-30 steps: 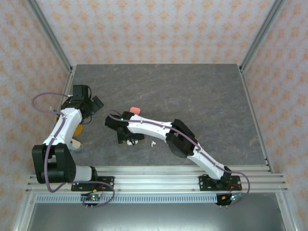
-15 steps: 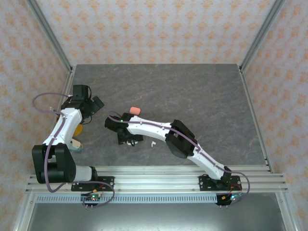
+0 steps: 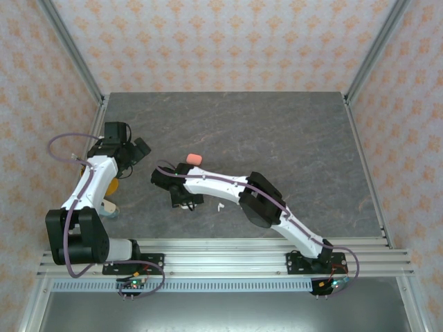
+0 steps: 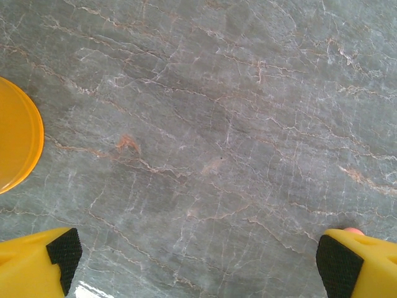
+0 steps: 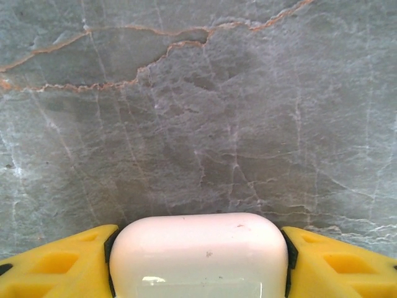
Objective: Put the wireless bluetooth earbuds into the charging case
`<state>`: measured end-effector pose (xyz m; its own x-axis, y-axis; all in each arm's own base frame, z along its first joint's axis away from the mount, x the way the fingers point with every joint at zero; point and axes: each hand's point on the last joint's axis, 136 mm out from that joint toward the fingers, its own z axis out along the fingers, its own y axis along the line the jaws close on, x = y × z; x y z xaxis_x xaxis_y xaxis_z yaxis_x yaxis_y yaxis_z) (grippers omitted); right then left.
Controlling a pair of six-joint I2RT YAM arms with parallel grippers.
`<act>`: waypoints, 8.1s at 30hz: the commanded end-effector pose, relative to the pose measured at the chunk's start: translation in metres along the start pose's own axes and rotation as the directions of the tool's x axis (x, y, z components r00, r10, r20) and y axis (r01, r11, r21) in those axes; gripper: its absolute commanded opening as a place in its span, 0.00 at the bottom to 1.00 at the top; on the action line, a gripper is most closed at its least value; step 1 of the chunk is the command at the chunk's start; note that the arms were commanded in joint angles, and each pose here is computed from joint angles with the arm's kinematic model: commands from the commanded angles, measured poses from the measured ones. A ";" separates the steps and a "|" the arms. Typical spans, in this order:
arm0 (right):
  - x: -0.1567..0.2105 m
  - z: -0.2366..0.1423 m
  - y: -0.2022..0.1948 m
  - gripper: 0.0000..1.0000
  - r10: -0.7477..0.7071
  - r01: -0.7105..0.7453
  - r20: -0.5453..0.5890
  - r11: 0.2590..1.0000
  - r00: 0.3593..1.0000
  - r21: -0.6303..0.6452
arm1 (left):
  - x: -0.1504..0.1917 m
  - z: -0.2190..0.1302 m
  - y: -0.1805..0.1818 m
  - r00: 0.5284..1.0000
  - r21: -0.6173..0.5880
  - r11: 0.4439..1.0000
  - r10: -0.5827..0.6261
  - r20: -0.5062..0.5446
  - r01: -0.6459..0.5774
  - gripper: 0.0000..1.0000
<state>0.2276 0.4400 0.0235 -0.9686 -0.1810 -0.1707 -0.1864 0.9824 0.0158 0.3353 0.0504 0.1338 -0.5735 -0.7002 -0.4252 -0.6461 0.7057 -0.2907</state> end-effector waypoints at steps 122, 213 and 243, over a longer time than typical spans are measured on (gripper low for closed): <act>-0.128 -0.073 -0.062 0.54 0.716 -0.761 -0.333 0.423 0.614 -0.492 | 0.150 0.024 -0.186 0.988 0.685 0.715 0.141 0.057 -0.142 0.24; -0.121 -0.071 -0.148 0.66 0.268 -0.104 0.130 0.711 0.955 -0.695 | 0.162 -0.070 -0.201 0.817 0.872 0.430 0.573 -0.063 -0.234 0.00; -0.116 -0.125 -0.127 0.45 0.255 -0.028 0.120 0.512 0.960 -0.859 | 0.150 -0.090 -0.223 0.843 0.910 0.372 0.536 -0.050 -0.183 0.00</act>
<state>0.3405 0.3262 0.1680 -0.9567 0.0873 -0.2778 -0.2019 0.4888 0.8487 0.3437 -0.2148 0.1873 -0.8779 -0.2180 -0.4264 0.2618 0.5270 -0.8085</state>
